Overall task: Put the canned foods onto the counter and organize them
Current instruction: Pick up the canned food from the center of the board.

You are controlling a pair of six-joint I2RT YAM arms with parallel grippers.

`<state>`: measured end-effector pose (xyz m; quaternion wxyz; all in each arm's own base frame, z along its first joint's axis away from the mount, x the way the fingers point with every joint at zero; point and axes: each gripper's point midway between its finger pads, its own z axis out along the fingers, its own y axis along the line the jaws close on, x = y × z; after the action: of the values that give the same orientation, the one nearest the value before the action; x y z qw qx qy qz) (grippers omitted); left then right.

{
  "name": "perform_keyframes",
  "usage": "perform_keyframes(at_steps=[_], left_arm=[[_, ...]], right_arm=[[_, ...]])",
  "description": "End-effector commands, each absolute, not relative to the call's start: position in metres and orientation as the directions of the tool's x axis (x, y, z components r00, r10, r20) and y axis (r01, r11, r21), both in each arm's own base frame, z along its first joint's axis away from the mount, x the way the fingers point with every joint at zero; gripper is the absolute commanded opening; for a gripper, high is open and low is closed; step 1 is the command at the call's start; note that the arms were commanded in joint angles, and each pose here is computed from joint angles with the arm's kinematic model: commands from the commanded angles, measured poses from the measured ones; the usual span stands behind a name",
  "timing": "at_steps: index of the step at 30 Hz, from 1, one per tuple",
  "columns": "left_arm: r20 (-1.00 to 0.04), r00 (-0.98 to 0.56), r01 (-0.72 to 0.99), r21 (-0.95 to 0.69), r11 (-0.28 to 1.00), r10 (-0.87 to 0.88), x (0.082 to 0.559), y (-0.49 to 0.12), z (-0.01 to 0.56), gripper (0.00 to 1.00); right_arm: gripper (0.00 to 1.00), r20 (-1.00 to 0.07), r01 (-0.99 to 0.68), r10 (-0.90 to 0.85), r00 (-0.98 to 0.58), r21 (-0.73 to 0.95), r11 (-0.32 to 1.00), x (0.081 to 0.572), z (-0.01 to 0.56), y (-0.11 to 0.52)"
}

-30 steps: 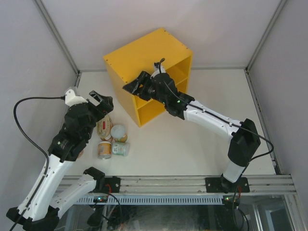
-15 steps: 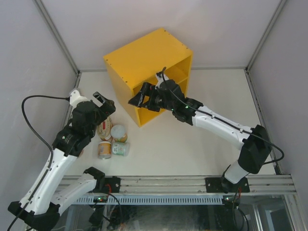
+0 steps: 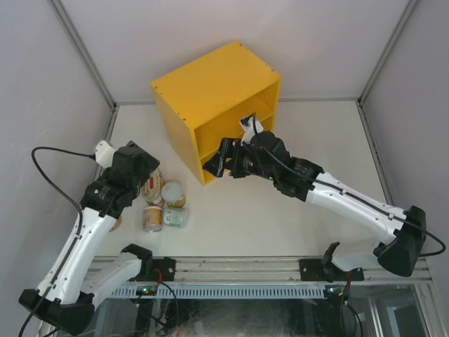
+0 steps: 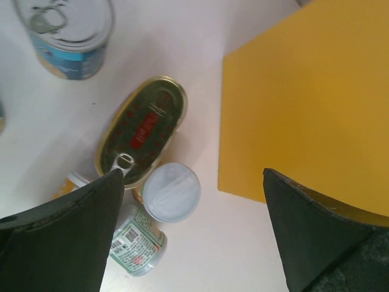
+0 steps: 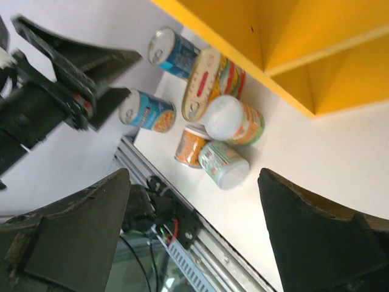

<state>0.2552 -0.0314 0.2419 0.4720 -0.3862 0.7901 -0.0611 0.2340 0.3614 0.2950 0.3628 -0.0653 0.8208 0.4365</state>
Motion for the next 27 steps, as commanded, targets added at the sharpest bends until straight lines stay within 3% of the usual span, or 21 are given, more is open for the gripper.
perform_keyframes(at_steps=[1, 16, 27], left_arm=[[-0.672, -0.142, -0.665, -0.479, 0.573, -0.726, 0.247, -0.001, 0.237, 1.0], [-0.577, 0.014, -0.903, -0.359, 0.238, -0.817, 0.25, 0.055, 0.179, 1.0], [-0.633, -0.059, -0.953, -0.194, 0.231, -0.772, 0.274, 0.088, 0.161, 1.0]], right_arm=[[0.86, -0.715, -0.461, 0.163, -0.68, 0.59, 0.663, 0.217, 0.292, 0.342], [0.85, -0.762, -0.478, 0.179, -0.622, 0.551, 0.684, 0.179, 0.291, 0.294], [0.85, -0.79, -0.507, 0.163, -0.591, 0.52, 0.687, 0.175, 0.291, 0.281]])
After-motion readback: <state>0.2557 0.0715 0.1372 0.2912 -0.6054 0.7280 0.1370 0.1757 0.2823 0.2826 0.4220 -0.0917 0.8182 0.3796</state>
